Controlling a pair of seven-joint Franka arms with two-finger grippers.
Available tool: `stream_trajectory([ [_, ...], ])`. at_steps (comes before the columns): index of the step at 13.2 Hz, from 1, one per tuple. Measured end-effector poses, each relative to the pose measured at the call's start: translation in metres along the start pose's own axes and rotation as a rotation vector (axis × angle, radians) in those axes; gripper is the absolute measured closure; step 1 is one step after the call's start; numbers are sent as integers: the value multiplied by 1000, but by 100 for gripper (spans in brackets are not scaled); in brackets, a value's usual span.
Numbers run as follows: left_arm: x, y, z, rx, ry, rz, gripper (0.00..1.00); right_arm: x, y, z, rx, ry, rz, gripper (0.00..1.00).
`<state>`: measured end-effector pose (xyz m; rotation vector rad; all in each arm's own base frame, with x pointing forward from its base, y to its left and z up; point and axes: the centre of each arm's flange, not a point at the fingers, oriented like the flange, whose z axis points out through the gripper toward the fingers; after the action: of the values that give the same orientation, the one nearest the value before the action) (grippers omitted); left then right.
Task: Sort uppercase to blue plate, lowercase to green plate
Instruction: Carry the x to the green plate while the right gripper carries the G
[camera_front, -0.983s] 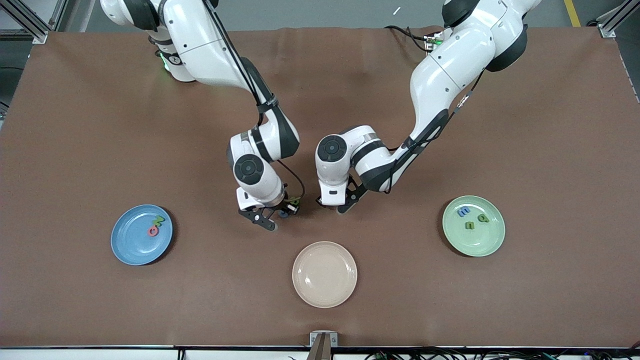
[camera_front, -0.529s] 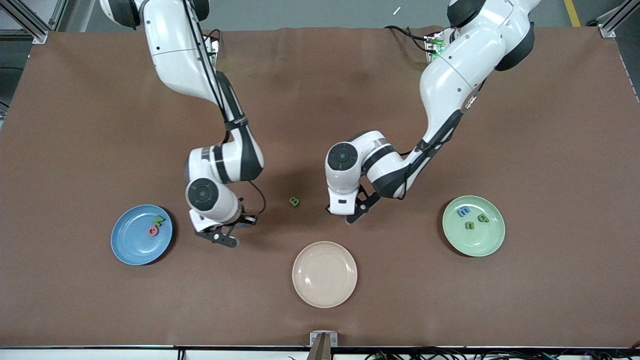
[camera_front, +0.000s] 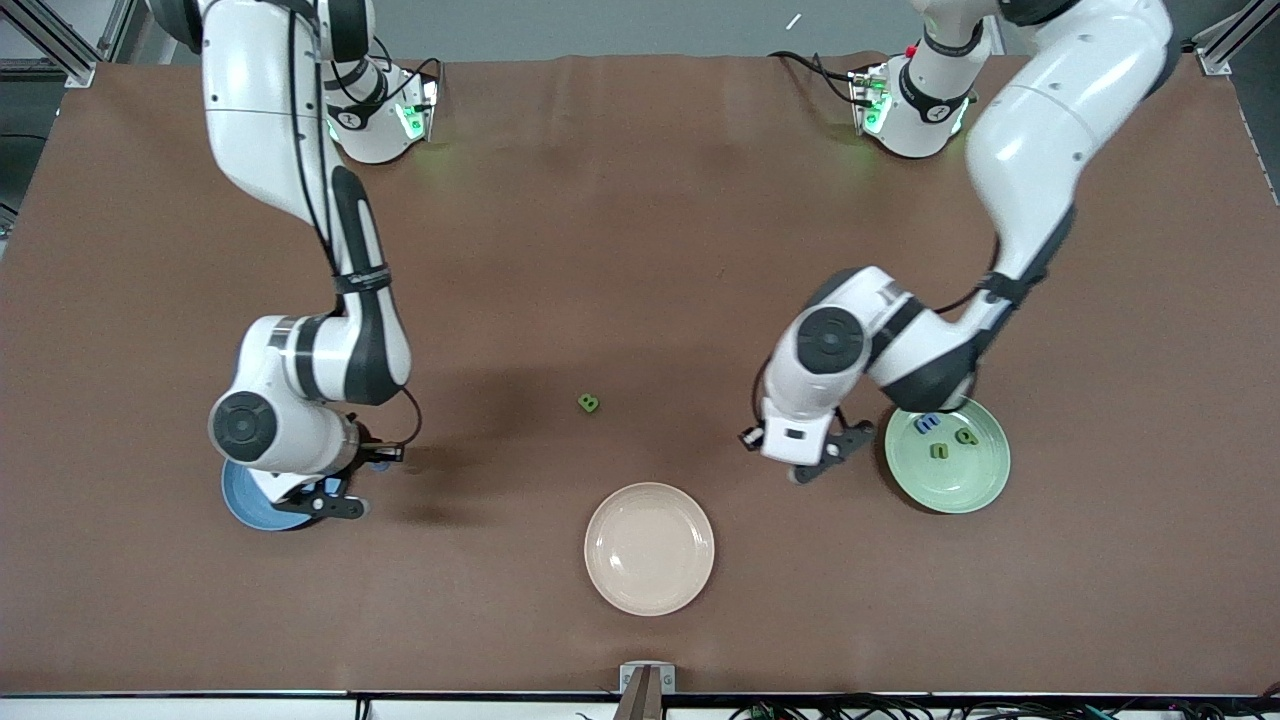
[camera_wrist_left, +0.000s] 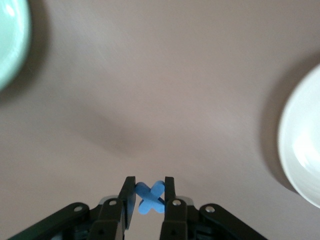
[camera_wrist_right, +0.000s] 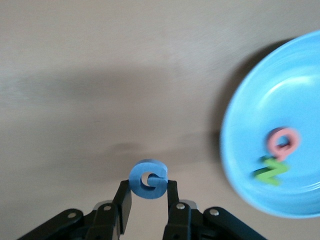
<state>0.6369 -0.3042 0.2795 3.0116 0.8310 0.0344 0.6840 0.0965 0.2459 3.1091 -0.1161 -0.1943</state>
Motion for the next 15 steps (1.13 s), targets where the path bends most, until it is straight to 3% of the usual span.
stream_trajectory([
  [3,51,-60,1,7,-29,113,73,11,81,2,16,-15,-96,67],
  [9,101,-120,14,25,-50,224,73,12,184,9,42,-22,-228,67],
  [10,109,-131,16,26,-53,236,73,11,189,10,44,-23,-233,60],
  [13,128,-158,21,33,-62,255,73,12,179,11,49,-24,-249,27],
  [14,132,-165,25,39,-66,260,73,13,171,10,50,-22,-249,20],
  [15,135,-169,29,44,-70,268,73,14,156,8,51,-21,-222,20],
])
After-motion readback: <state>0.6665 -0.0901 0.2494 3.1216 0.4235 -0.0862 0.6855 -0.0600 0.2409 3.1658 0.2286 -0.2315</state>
